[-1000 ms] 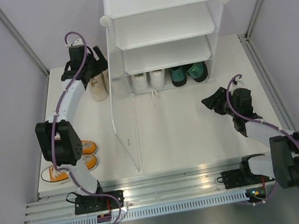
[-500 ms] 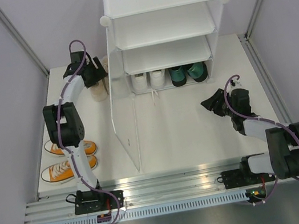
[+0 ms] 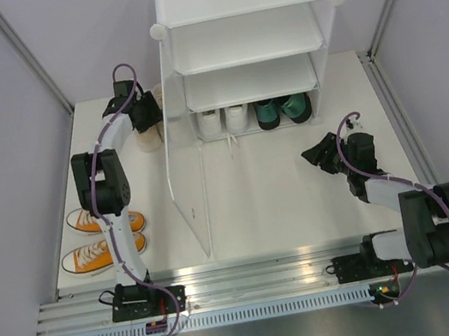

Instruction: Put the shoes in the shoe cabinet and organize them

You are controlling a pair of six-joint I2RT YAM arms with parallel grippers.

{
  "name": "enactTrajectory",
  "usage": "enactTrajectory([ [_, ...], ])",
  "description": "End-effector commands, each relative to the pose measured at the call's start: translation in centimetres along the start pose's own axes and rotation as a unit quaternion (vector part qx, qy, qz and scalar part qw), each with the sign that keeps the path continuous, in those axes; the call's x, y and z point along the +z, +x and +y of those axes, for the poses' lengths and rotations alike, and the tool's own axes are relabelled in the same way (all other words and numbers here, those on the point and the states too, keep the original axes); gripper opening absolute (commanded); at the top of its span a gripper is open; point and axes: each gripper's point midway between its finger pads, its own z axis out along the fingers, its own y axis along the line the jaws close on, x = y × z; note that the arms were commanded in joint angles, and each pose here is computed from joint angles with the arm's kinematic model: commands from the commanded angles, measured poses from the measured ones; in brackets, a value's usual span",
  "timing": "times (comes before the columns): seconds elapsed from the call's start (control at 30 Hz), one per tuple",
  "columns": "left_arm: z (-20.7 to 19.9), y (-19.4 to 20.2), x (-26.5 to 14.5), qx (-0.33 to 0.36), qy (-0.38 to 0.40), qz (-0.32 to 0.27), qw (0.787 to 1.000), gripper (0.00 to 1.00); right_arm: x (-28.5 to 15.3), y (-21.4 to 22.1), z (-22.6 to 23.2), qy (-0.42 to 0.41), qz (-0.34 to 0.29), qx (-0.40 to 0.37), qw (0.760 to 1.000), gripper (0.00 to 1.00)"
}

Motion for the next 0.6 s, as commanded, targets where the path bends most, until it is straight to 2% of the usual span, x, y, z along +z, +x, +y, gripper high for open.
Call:
enactTrajectory([
  [0.0, 0.1, 0.7, 1.3, 0.009, 0.001, 0.012, 1.000, 0.62, 0.2, -0.8, 0.9, -0.022, -0.012, -0.005, 1.000, 0.55],
  [0.13, 0.7, 1.3, 1.4, 0.018, -0.019, 0.020, 0.999, 0.58, -0.1, -0.9, 1.2, -0.025, -0.015, -0.007, 1.000, 0.55],
  [0.23, 1.6, 2.0, 1.6, 0.045, -0.057, 0.032, 0.997, 0.51, -0.3, -1.1, 1.4, -0.027, -0.018, -0.009, 0.999, 0.55],
  [0.33, 1.7, 2.0, 1.6, 0.063, -0.084, 0.041, 0.994, 0.30, -0.6, -1.2, 1.7, -0.030, -0.020, -0.010, 0.999, 0.55],
  [0.37, 1.8, 2.4, 1.2, 0.063, -0.090, 0.051, 0.993, 0.15, -0.7, -1.2, 1.7, -0.030, -0.021, -0.010, 0.999, 0.55],
  [0.4, 2.0, 2.4, 1.0, 0.060, -0.096, 0.052, 0.992, 0.06, -0.9, -1.4, 2.0, -0.034, -0.025, -0.012, 0.999, 0.55],
  [0.43, 2.1, 2.6, 0.5, 0.053, -0.102, 0.054, 0.992, 0.02, -1.1, -1.6, 2.2, -0.036, -0.027, -0.013, 0.999, 0.55],
  [0.57, 1.5, 2.3, -2.0, 0.029, -0.094, 0.046, 0.994, 0.02, -1.6, -1.6, 2.7, -0.041, -0.025, -0.018, 0.999, 0.55],
])
